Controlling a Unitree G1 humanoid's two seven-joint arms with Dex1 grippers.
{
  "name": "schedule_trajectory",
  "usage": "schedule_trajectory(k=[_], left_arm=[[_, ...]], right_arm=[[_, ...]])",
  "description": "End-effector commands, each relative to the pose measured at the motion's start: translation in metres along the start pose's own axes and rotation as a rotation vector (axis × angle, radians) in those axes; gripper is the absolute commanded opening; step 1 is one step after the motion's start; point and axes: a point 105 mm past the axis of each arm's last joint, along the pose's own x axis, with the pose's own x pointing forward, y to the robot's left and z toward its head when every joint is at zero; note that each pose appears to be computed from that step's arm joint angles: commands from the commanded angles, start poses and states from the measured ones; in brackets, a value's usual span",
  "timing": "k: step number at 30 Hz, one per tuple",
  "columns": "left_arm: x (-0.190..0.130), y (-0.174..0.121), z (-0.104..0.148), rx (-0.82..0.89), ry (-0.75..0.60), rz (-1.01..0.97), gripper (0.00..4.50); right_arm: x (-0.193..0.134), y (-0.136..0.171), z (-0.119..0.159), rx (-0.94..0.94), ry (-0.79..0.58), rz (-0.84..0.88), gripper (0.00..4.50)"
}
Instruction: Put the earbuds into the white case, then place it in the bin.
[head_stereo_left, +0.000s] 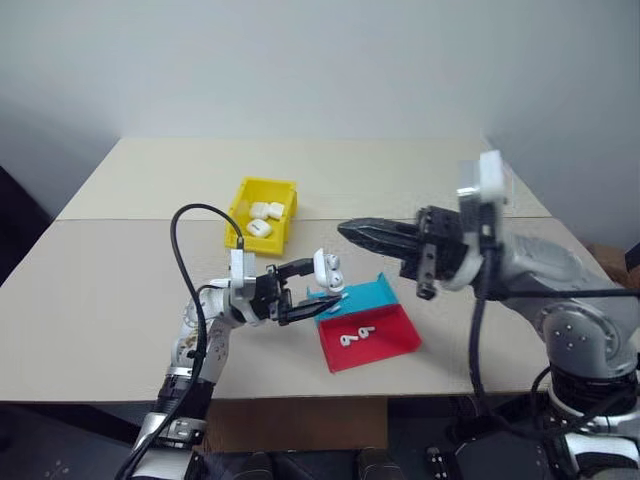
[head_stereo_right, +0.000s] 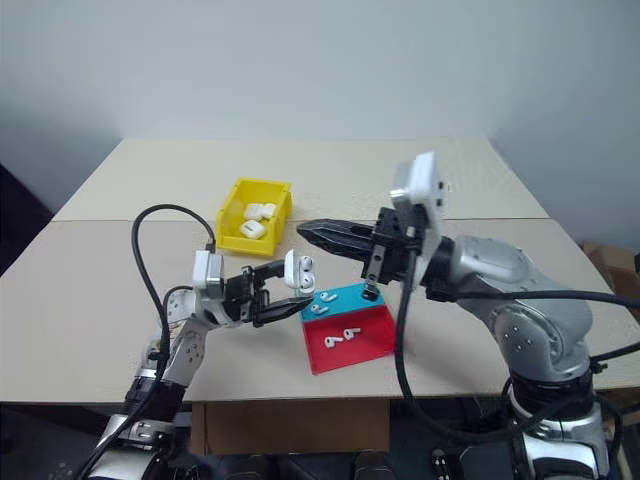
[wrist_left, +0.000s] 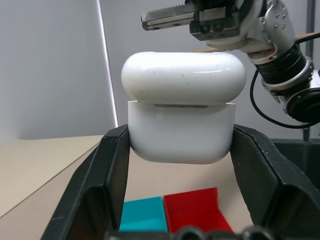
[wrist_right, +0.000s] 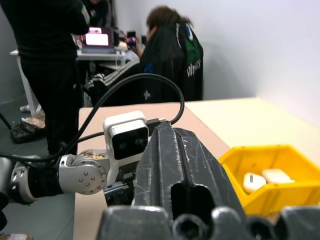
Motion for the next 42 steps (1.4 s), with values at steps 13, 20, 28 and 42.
schedule_trajectory(k=[13, 20, 28, 42], left_arm=[[0.012, 0.014, 0.012, 0.098, -0.041, 0.032, 2.75], [0.013, 0.011, 0.013, 0.091, -0.056, 0.046, 2.75], [0.011, 0.007, 0.010, 0.083, -0.049, 0.049, 2.75], [0.010, 0.006, 0.008, 0.081, -0.043, 0.047, 2.75]], right_arm=[[0.020, 0.026, -0.038, -0.122, 0.165, 0.003, 0.02], [0.019, 0.019, -0.039, -0.150, 0.166, -0.049, 0.02], [0.014, 0.016, -0.036, -0.165, 0.159, -0.073, 0.02], [0.006, 0.010, -0.029, -0.190, 0.156, -0.097, 0.02]])
